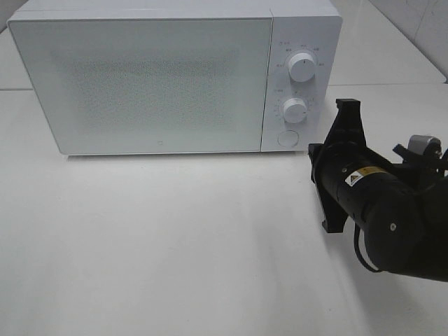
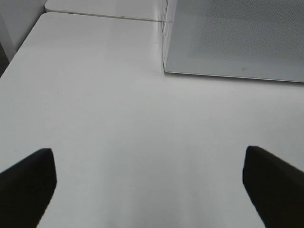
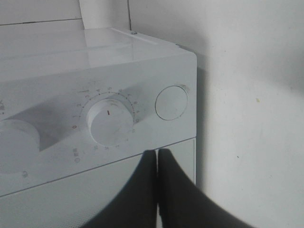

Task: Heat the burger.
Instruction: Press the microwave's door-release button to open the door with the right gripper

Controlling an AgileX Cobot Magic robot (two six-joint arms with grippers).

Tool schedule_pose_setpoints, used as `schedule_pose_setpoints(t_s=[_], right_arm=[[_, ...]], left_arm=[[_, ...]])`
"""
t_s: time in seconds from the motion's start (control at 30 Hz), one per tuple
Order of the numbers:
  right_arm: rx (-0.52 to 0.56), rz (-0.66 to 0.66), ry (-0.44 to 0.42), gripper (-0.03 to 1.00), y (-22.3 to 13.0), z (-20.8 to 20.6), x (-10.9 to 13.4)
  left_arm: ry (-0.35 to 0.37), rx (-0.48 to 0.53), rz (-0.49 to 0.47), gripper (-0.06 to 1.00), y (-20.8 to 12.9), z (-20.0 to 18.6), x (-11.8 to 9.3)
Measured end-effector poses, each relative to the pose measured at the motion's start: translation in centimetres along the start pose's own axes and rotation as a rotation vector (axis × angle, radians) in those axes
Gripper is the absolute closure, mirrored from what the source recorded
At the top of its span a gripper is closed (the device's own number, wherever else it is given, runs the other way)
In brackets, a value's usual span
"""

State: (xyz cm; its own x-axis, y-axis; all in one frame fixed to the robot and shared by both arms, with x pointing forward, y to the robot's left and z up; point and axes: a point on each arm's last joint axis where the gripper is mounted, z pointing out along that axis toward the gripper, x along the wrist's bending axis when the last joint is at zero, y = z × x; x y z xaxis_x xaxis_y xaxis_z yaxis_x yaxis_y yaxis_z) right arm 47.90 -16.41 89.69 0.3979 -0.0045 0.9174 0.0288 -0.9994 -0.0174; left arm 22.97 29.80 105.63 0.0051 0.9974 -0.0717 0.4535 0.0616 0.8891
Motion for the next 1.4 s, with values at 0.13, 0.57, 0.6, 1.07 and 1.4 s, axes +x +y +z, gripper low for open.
schedule_pose_setpoints(t_s=[0.13,0.57,0.6,1.07,1.4], right_arm=[[-0.01,-0.002,-0.006,0.94,0.2,0.7,0.6],[0.002,-0.014,-0.028,0.94,-0.6,3.9,-0.1],[0.002,-0.014,-0.028,0.94,-0.6,3.9,-0.1],[-0.001,0.014,-0.047,0.94,-2.2,7.1,-1.6],[-0.038,0.045,-0.05,0.94,-1.2,8.6,-0.9]], left_arm=[[0.0,0.0,0.0,-0.04,0.0,0.0,0.0],[0.0,0.0,0.0,-0.04,0.0,0.0,0.0],[0.0,0.0,0.0,-0.04,0.0,0.0,0.0],[0.0,0.0,0.0,-0.04,0.0,0.0,0.0],[0.0,0.0,0.0,-0.04,0.0,0.0,0.0]])
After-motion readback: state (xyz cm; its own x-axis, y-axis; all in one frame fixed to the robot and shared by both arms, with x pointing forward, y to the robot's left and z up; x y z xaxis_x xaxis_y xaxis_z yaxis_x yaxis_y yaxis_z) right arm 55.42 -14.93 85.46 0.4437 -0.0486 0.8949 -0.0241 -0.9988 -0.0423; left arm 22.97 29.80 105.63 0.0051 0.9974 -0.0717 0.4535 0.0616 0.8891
